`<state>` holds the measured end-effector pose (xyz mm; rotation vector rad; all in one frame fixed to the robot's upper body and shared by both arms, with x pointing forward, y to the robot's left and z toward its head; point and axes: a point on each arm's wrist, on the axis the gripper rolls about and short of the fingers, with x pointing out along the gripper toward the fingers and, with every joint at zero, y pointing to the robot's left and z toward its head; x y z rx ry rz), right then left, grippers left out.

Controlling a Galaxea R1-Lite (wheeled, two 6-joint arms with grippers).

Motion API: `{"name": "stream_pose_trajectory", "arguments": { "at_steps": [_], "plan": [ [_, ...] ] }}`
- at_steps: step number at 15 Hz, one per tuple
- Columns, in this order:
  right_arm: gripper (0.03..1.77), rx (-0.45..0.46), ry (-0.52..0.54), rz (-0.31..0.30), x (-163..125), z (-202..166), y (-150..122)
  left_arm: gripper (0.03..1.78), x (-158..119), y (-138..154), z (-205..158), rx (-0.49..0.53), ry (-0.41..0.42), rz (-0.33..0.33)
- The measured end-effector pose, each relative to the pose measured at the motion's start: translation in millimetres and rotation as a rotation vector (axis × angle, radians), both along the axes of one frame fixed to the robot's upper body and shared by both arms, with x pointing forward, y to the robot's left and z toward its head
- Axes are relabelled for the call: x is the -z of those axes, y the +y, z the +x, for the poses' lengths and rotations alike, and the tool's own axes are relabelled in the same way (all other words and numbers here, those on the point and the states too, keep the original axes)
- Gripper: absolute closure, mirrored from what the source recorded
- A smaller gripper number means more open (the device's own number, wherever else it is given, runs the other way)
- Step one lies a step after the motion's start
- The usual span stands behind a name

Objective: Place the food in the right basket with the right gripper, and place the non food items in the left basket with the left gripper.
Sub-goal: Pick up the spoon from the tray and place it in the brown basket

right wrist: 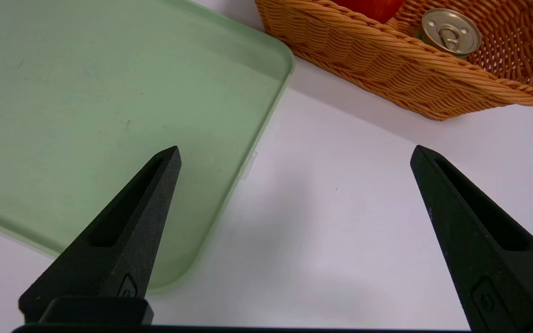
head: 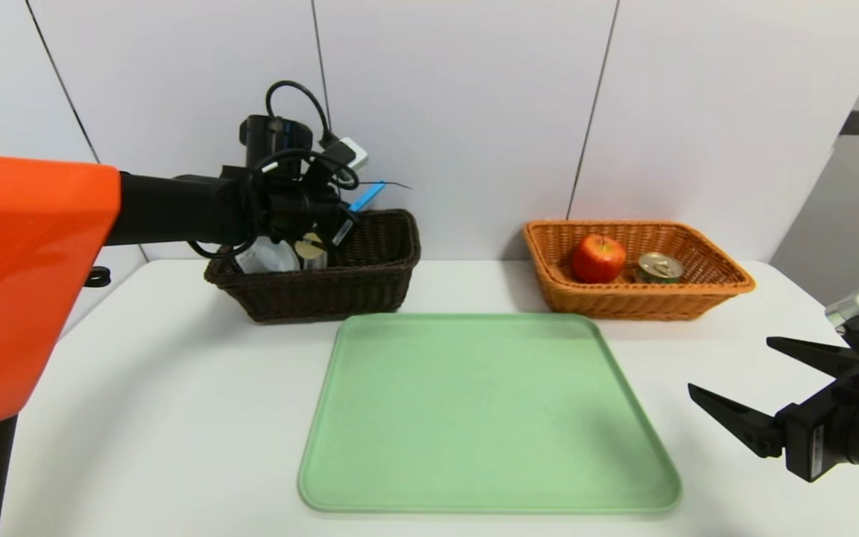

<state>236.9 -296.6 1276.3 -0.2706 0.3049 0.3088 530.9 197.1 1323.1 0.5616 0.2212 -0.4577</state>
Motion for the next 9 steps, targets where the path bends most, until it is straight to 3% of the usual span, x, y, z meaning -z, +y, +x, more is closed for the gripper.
{"name": "stream_pose_trajectory", "arguments": {
  "at_steps": [9],
  "plan": [
    [0.09,-0.002,0.002,-0.001,0.3,0.2,0.1,1.7,5.8,-6.8,-2.5,0.015,0.015,0.006]
  ]
}}
